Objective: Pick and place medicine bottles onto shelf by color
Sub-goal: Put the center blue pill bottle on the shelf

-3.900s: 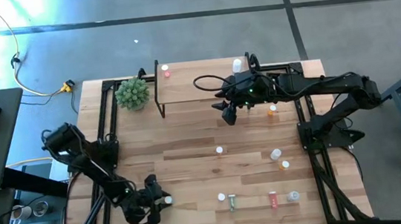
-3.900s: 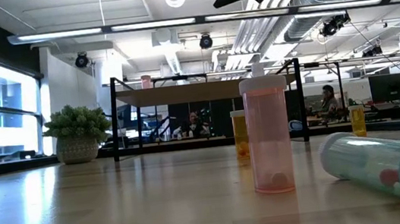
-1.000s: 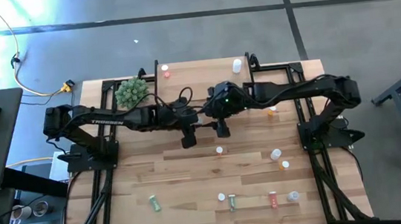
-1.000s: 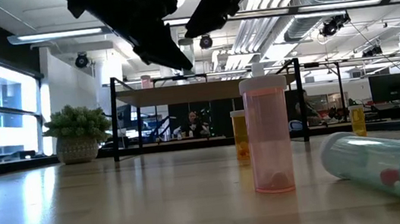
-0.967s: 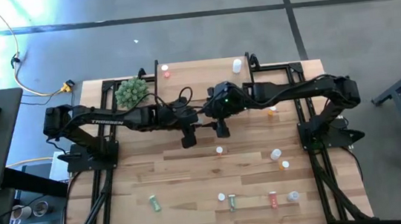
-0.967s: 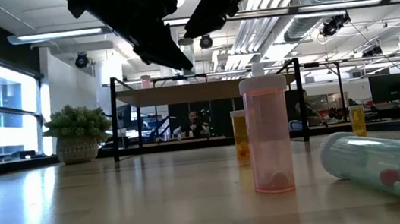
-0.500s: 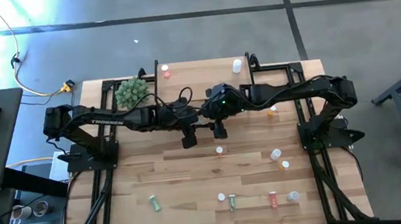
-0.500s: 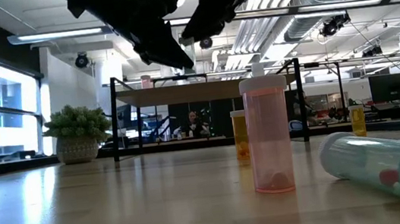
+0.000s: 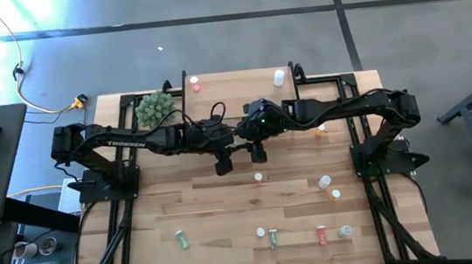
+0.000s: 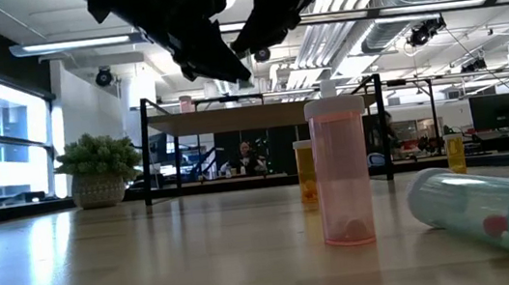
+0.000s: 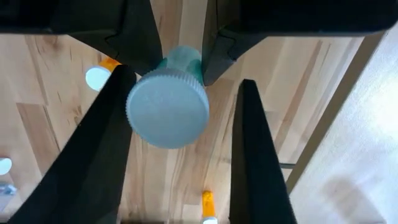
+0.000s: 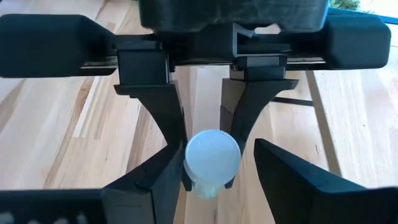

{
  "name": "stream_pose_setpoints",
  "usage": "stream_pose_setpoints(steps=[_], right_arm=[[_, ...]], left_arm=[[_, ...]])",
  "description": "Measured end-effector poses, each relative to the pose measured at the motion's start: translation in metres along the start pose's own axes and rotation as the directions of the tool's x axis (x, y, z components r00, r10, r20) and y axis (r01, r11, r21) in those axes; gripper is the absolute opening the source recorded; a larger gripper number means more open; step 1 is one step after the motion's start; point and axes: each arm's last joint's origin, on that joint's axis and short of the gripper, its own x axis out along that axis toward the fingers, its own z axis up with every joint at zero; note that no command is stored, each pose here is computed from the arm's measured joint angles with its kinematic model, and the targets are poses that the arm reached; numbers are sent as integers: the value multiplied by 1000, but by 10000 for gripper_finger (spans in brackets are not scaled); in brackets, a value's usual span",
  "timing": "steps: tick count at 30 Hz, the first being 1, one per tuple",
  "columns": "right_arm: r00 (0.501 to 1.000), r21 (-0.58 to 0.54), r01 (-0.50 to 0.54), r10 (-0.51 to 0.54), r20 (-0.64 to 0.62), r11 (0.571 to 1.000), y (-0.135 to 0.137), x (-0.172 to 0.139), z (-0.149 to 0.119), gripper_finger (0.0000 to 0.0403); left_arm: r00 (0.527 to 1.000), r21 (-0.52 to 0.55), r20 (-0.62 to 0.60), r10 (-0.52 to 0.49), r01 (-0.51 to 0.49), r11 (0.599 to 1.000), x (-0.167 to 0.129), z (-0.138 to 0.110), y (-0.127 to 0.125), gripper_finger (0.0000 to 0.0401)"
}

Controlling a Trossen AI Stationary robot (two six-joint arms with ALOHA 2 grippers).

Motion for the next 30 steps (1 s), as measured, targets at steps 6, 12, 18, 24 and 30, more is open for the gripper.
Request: stream_pose_setpoints(steps=[6, 12, 18, 24, 30], right_arm=[[1000, 0, -2, 2, 0, 1000, 0, 0, 0, 143], [1000, 0, -2, 2, -2, 1000, 0, 0, 0, 107], [1000, 0, -2, 2, -2, 1000, 0, 0, 0, 106], [1000, 17, 6, -6, -3, 1000, 0, 0, 0, 107], [998, 20, 59, -59, -18, 998, -2, 0, -1, 107]], left_arm=[[1000, 0, 0, 0, 0, 1000, 0, 0, 0, 88], [1000, -1, 0, 5, -5, 1000, 0, 0, 0, 88], [1000, 0, 0, 6, -6, 1000, 0, 0, 0, 88], [999, -33, -1, 44, -44, 998, 0, 0, 1, 91], [999, -33, -8, 47, -47, 998, 0, -1, 2, 133]])
